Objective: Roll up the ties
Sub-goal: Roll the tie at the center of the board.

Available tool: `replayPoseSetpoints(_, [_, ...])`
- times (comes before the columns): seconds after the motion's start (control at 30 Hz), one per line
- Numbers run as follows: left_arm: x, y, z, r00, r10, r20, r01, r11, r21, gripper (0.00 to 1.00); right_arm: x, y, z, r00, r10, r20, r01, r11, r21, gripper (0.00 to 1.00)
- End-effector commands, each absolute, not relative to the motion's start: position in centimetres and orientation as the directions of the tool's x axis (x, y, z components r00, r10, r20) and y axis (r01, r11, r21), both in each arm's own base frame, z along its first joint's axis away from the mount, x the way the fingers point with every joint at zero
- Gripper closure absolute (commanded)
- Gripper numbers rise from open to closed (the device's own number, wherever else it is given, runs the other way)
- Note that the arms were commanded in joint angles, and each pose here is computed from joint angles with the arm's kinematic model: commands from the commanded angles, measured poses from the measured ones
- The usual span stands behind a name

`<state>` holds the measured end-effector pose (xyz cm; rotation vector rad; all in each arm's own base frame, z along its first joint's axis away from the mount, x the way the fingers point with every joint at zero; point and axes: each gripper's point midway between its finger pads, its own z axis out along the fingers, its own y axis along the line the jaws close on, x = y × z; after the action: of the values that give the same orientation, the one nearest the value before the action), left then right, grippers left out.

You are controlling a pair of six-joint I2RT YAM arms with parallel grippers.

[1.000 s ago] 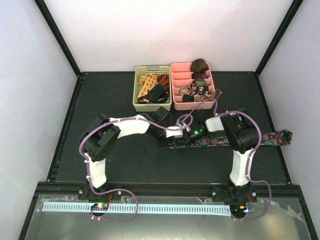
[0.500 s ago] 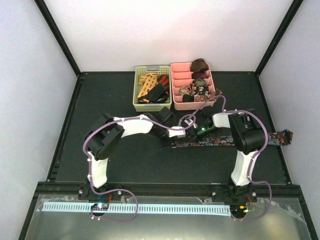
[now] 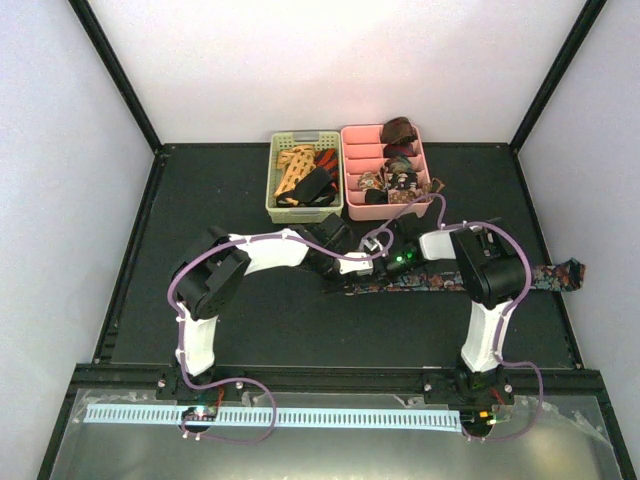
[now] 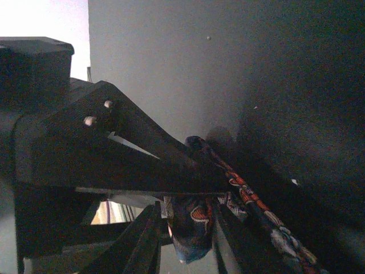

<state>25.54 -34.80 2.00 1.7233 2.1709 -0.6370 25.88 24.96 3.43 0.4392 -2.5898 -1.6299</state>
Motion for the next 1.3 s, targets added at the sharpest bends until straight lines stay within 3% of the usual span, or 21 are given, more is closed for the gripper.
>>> replayPoseSetpoints(0.0, [25.2, -33.9, -0.1, -0.266, 0.871, -0.414, 0.962, 0.216, -0.164, 0.74, 25.6, 25.3, 2.3, -0.953, -0.284, -0.107, -0.225, 0.425, 0.877, 0.74])
replayPoseSetpoints(0.17, [25.2, -33.9, -0.2, -0.270, 0.870, -0.413, 0.961, 0.219, -0.168, 0.74, 25.0, 24.8, 2.0, -0.946, -0.307, -0.106, -0.242, 0.448, 0.860, 0.86])
replayPoseSetpoints(0.2, [25.2, -33.8, -0.2, -0.272, 0.870, -0.412, 0.961, 0.221, -0.169, 0.74, 25.0, 24.8, 2.2, -0.945, -0.308, -0.109, -0.245, 0.447, 0.860, 0.84])
replayPoseSetpoints(0.27, [25.2, -33.8, -0.2, -0.273, 0.869, -0.413, 0.960, 0.222, -0.169, 0.74, 24.8, 24.7, 2.8, -0.942, -0.319, -0.104, -0.242, 0.434, 0.868, 0.69])
replayPoseSetpoints(0.33, [25.2, -33.9, -0.1, -0.273, 0.868, -0.415, 0.961, 0.222, -0.168, 0.74, 24.6, 24.6, 3.5, -0.941, -0.318, -0.117, -0.250, 0.420, 0.872, 0.66])
replayPoseSetpoints(0.6, [25.3, -33.8, -0.2, -0.274, 0.868, -0.413, 0.960, 0.223, -0.167, 0.74, 24.4, 24.9, 3.3, -0.947, -0.304, -0.101, -0.224, 0.403, 0.887, 0.80])
replayPoseSetpoints(0.77, [25.3, -33.9, -0.4, -0.276, 0.870, -0.410, 0.960, 0.225, -0.169, 0.74, 24.0, 24.8, 3.3, -0.941, -0.322, -0.099, -0.231, 0.400, 0.887, 0.82])
replayPoseSetpoints(0.87, [25.3, -33.8, -0.4, -0.279, 0.868, -0.411, 0.959, 0.229, -0.167, 0.72, 24.4, 24.8, 3.1, -0.939, -0.322, -0.118, -0.252, 0.415, 0.874, 0.97])
replayPoseSetpoints(1.0, [25.8, -33.6, 0.9, -0.307, 0.830, -0.465, 0.951, 0.244, -0.192, 0.54, 25.1, 24.2, 2.1, -0.932, -0.336, -0.137, -0.290, 0.462, 0.838, 0.98])
replayPoseSetpoints(1.07, [26.0, -33.7, 2.4, -0.320, 0.786, -0.529, 0.946, 0.236, -0.221, 0.39, 24.9, 24.1, 1.6, -0.933, -0.337, -0.129, -0.284, 0.466, 0.838, 0.98])
replayPoseSetpoints(1.27, [26.1, -34.3, 6.3, -0.209, 0.682, -0.701, 0.977, 0.171, -0.125, 0.12, 24.6, 24.0, 1.0, -0.933, -0.340, -0.115, -0.274, 0.469, 0.840, 0.98])
